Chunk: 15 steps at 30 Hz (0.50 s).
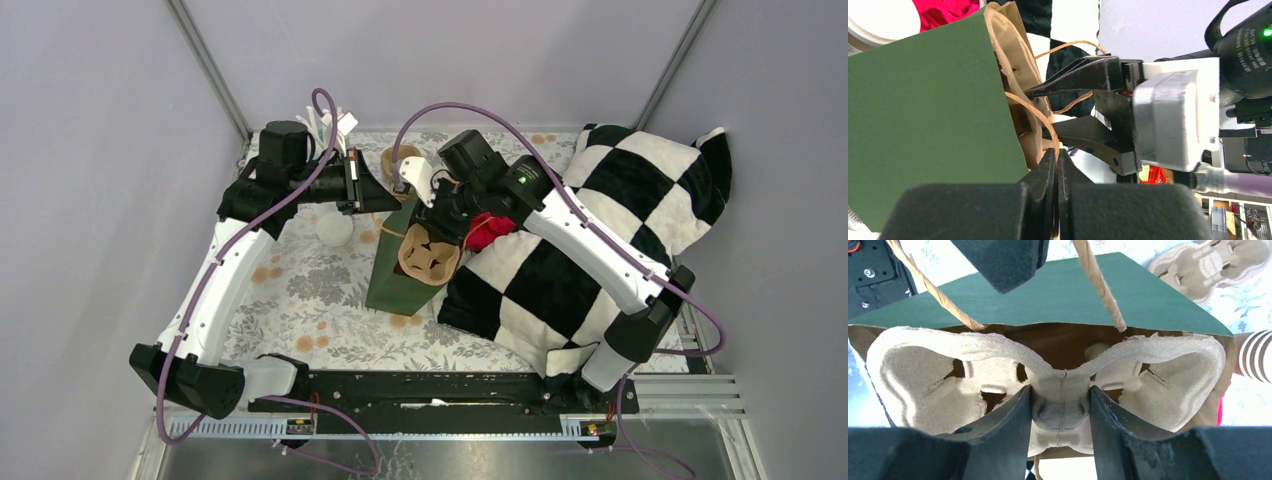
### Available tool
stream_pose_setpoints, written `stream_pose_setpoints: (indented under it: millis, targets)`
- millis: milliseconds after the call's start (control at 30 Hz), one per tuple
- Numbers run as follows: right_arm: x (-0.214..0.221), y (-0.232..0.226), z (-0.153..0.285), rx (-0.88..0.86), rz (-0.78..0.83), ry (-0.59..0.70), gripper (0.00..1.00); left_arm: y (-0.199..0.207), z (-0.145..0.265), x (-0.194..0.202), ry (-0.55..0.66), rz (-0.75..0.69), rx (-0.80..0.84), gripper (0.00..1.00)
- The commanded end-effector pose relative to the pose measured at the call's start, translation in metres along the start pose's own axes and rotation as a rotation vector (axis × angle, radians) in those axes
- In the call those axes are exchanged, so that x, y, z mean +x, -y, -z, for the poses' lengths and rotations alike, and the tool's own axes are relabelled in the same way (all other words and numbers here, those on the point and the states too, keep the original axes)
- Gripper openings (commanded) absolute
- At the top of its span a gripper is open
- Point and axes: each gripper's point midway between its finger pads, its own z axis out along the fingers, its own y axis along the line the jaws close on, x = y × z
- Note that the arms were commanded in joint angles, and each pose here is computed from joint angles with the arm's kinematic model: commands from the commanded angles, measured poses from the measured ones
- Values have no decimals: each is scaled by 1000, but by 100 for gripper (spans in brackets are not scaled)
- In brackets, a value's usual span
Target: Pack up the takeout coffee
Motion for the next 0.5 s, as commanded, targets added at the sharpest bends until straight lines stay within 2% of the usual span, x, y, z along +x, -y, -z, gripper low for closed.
stream_pose_setpoints:
  millis: [0,467]
  targets:
    - [-31,10,20,91,48,146,49,18,6,-9,21,-65,52,0]
    - [-36,4,36,61,60,161,49,16,4,-7,12,-59,56,0]
